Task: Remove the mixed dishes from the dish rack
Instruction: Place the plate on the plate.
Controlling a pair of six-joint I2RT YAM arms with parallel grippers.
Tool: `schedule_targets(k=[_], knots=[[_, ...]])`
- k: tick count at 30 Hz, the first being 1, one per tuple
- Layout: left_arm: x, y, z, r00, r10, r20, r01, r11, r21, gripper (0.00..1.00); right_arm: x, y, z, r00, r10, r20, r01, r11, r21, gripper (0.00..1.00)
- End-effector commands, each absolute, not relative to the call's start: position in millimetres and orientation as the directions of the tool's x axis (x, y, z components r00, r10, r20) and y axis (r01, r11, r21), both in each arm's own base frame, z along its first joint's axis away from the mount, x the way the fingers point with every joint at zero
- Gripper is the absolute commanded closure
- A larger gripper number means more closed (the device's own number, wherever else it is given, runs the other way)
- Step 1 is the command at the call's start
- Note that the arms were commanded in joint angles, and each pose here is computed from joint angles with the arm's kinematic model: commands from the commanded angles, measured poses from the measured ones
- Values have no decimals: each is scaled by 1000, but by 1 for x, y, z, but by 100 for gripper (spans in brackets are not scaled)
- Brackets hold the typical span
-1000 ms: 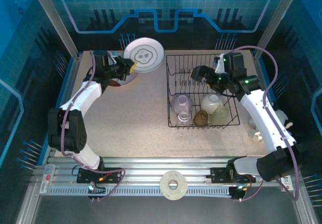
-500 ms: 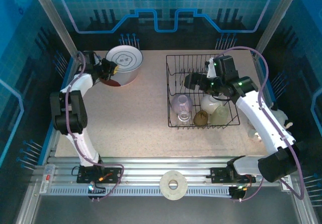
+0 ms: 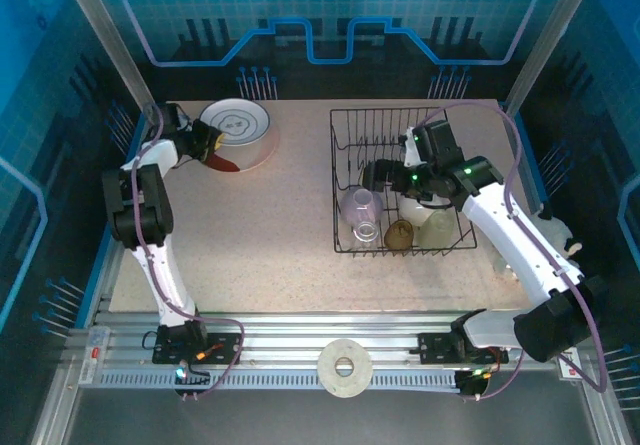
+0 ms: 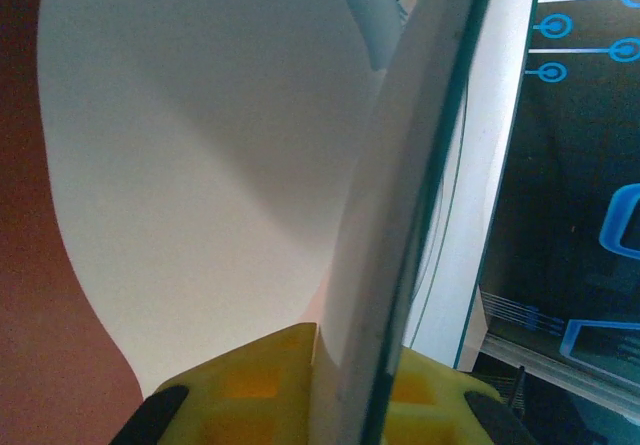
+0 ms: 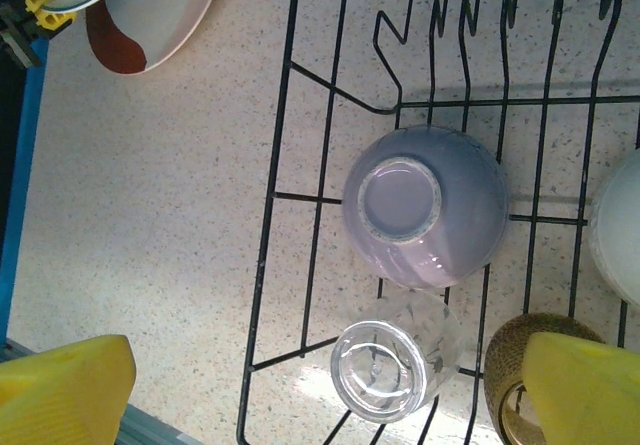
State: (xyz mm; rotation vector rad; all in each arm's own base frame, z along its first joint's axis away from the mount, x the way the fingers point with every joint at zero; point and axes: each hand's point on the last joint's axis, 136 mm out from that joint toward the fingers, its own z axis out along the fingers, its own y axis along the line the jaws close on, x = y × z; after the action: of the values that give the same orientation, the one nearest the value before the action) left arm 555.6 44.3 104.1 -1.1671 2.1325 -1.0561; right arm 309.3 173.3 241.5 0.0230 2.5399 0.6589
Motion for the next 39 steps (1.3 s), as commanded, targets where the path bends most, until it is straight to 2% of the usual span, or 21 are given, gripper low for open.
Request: schedule_targets(k=[1,15,23,30,34,39], knots=[[565,50,111,-535,-841,-75,-442,355,-824,100,302,173,230,-884,96,-458,-115,905,410,0],[567,59,82,-548,-835,-48,-495,370,-786,98,296,173,218,-897,91,-433,-100,911,401,0],[568,59,81,-552,-833,-43,-499,372,-783,75,295,173,221,-892,89,-443,-107,911,398,0],[568,58,87,-556,-830,-47,-494,376,-783,58,294,170,223,-888,91,-451,-105,914,392,0],[563,60,89,-560,-827,-54,-508,394,-766,44,294,168,222,-887,90,-454,-102,919,381,0],[557,60,91,-570,-819,-61,-521,418,-745,32,294,164,222,-884,91,-458,-95,925,367,0]])
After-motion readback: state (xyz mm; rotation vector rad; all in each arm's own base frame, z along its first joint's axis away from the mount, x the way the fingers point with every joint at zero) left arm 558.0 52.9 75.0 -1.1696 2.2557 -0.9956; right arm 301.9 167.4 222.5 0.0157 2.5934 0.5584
